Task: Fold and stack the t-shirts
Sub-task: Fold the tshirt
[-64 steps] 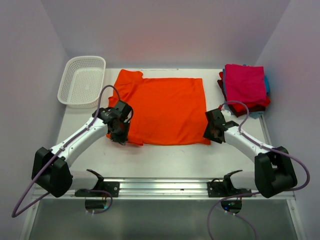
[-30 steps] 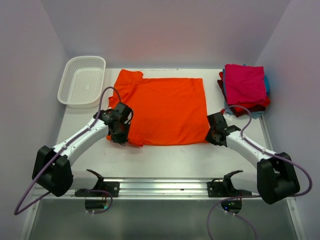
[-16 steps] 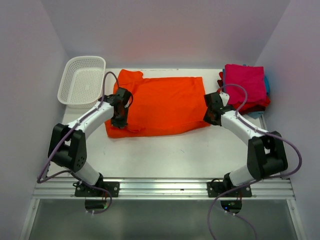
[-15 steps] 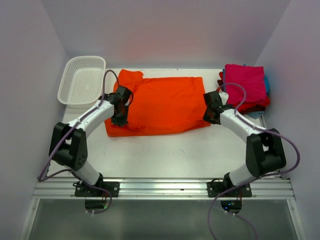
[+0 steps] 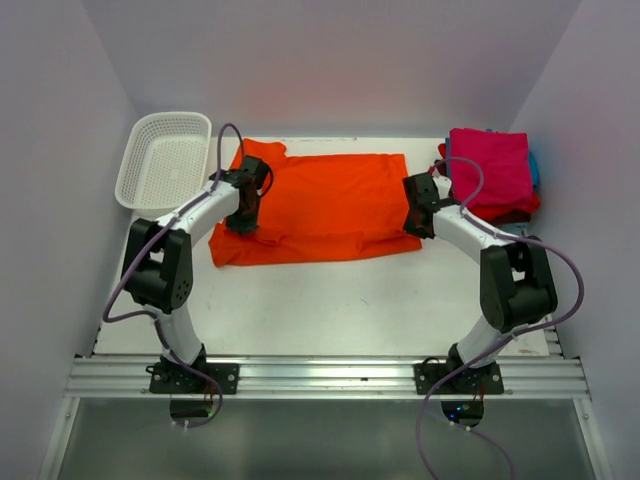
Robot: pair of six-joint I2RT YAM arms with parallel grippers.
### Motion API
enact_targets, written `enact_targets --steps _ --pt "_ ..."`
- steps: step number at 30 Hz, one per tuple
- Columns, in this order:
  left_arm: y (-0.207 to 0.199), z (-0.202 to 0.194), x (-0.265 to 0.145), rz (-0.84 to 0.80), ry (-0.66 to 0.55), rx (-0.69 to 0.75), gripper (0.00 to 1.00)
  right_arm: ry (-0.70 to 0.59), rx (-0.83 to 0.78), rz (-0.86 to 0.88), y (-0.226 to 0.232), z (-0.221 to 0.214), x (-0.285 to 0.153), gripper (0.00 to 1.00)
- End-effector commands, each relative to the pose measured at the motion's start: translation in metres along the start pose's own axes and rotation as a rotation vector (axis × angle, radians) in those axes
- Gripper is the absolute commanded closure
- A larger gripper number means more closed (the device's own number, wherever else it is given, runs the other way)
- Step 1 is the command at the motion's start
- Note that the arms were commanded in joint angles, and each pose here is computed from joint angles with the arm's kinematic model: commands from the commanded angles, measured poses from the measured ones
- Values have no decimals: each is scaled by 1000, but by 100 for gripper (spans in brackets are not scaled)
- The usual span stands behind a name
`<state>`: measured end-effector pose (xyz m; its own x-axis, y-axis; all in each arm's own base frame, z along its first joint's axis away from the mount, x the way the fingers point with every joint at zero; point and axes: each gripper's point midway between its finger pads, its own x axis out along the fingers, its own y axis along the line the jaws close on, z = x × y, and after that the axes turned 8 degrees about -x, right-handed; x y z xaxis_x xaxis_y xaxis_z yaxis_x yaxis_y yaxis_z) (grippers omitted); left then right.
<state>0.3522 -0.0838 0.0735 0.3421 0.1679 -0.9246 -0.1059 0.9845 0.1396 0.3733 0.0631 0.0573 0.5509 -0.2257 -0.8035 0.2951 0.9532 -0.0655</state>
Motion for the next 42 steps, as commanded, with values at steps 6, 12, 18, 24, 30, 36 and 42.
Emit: enact_targets --steps 6,12,18,24,30,36,42 --pt "9 33 4 37 -60 -6 100 -82 32 -21 -3 38 1 100" --pt "6 51 10 38 -88 -11 100 -79 34 -13 5 43 12 93" --pt "24 77 -12 104 -233 -100 0 -71 34 29 11 36 14 44" --pt "11 63 -48 -79 -295 -156 0 -114 31 84 7 30 -3 32" --pt "-7 24 -31 -206 -246 -196 0 -157 -2 131 7 37 -21 88" --pt "-34 7 -5 -326 -190 -210 7 -123 -24 203 22 33 -20 100" --pt "-37 10 14 -301 -182 -202 26 -35 -54 253 42 21 3 100"
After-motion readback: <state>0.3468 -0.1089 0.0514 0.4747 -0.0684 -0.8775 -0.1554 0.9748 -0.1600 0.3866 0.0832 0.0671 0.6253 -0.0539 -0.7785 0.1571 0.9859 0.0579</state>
